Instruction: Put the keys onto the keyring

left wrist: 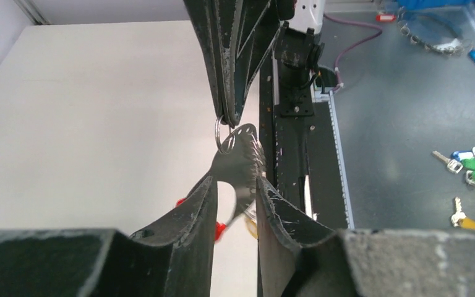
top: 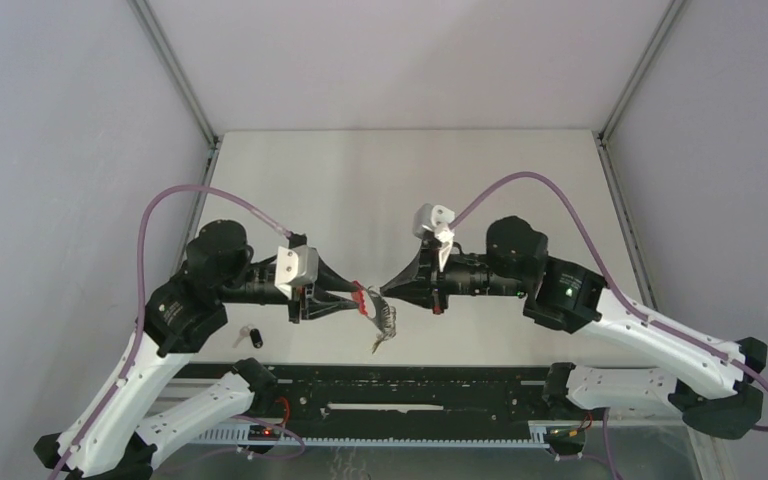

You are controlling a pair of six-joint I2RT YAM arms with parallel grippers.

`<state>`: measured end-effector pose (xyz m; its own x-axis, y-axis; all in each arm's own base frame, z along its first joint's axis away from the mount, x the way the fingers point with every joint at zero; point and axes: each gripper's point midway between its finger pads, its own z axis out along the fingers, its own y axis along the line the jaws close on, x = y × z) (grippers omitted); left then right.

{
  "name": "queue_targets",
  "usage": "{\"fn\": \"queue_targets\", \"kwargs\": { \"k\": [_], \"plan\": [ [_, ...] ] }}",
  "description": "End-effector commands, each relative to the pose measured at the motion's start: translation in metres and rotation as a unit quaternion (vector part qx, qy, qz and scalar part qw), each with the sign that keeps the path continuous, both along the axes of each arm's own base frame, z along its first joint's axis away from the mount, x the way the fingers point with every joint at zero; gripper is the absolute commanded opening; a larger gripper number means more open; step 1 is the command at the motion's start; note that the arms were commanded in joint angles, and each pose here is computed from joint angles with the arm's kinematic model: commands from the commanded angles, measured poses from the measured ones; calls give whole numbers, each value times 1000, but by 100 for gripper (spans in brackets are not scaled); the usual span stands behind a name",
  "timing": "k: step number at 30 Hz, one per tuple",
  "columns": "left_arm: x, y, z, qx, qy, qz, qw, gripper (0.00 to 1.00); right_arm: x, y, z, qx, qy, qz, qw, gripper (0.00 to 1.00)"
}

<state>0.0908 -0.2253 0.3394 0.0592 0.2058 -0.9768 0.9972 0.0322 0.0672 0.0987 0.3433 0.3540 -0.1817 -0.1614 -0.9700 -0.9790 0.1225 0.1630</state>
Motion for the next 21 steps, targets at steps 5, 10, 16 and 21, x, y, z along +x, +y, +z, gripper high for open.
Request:
{"fn": "queue_targets", "kwargs": {
  "k": [5, 10, 16, 21],
  "plan": [
    [2, -11, 33, -63, 52, 16, 997, 33, -9, 2, 74, 201, -20, 17, 979, 0],
    [8, -14, 34, -66, 67, 28, 995, 36, -11, 3, 73, 208, -22, 23, 978, 0],
    [-1, -16, 47, -85, 82, 6, 993, 34, -10, 7, 68, 202, -23, 23, 979, 0],
    [-10, -15, 49, -88, 86, -16, 992, 30, -7, 8, 64, 195, -26, 8, 980, 0]
  ]
}}
